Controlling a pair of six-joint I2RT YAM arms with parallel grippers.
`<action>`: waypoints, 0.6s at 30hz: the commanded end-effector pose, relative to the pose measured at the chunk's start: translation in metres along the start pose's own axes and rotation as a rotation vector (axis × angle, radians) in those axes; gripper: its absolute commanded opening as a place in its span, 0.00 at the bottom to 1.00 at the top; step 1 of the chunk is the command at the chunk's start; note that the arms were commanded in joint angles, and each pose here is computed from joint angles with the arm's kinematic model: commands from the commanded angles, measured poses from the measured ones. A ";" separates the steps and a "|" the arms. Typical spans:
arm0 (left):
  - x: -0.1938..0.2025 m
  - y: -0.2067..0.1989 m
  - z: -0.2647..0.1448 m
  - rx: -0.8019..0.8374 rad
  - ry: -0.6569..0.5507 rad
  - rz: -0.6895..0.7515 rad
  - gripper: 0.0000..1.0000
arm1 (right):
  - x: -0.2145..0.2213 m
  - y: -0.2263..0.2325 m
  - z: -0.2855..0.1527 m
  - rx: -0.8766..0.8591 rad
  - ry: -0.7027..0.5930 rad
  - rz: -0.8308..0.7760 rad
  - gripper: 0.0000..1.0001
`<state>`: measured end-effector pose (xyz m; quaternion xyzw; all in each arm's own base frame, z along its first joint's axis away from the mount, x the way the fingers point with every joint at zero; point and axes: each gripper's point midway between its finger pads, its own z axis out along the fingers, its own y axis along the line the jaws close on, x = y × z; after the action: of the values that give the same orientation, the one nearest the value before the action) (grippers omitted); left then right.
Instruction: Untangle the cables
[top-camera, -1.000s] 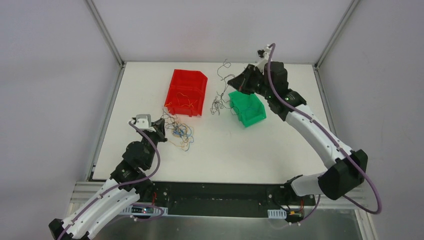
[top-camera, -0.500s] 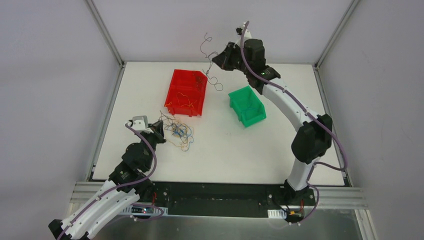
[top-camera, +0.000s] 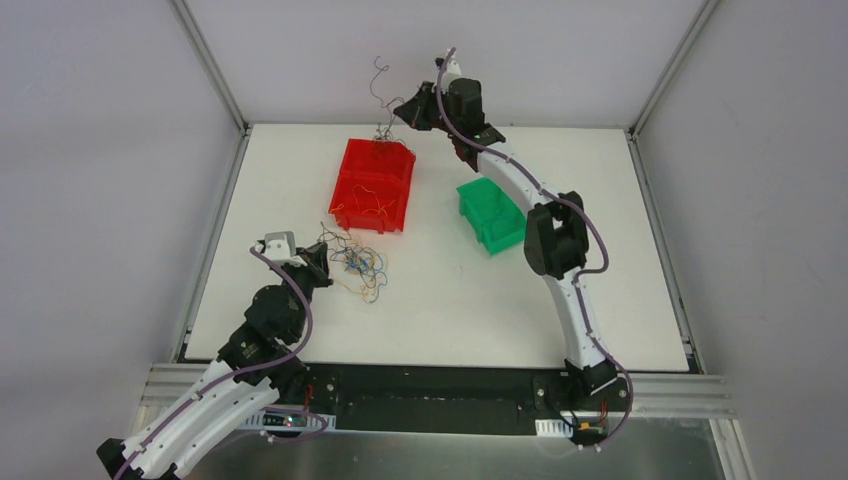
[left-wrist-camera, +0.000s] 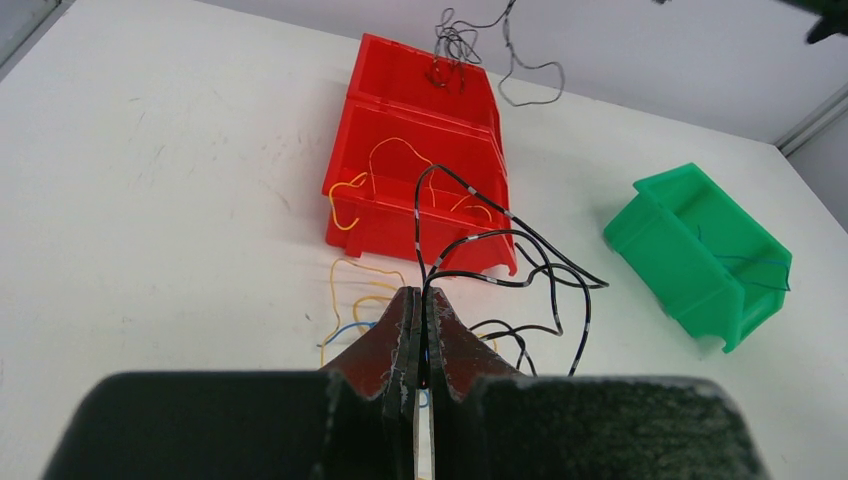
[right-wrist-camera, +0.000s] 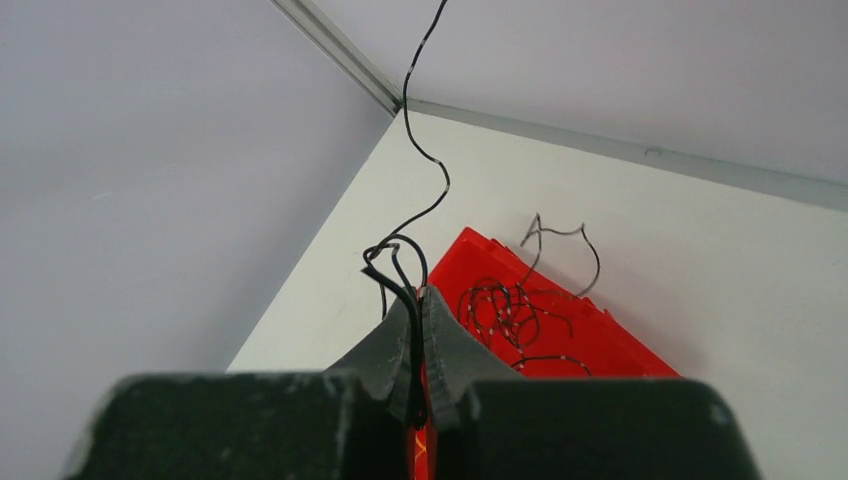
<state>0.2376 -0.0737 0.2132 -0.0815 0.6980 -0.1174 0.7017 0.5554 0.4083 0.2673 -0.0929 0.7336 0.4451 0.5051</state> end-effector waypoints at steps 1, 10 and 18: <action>-0.010 -0.008 0.000 0.021 -0.011 -0.031 0.00 | -0.002 -0.001 0.025 -0.113 -0.097 -0.004 0.00; -0.015 -0.011 -0.003 0.049 -0.027 -0.043 0.00 | 0.061 -0.022 0.053 -0.270 -0.100 -0.031 0.00; -0.014 -0.014 -0.003 0.065 -0.020 -0.039 0.00 | 0.132 -0.026 0.044 -0.189 0.092 -0.154 0.00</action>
<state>0.2359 -0.0775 0.2123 -0.0716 0.7001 -0.1260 0.6992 0.5659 0.4484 0.0963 -0.1364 0.7324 0.4822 0.4609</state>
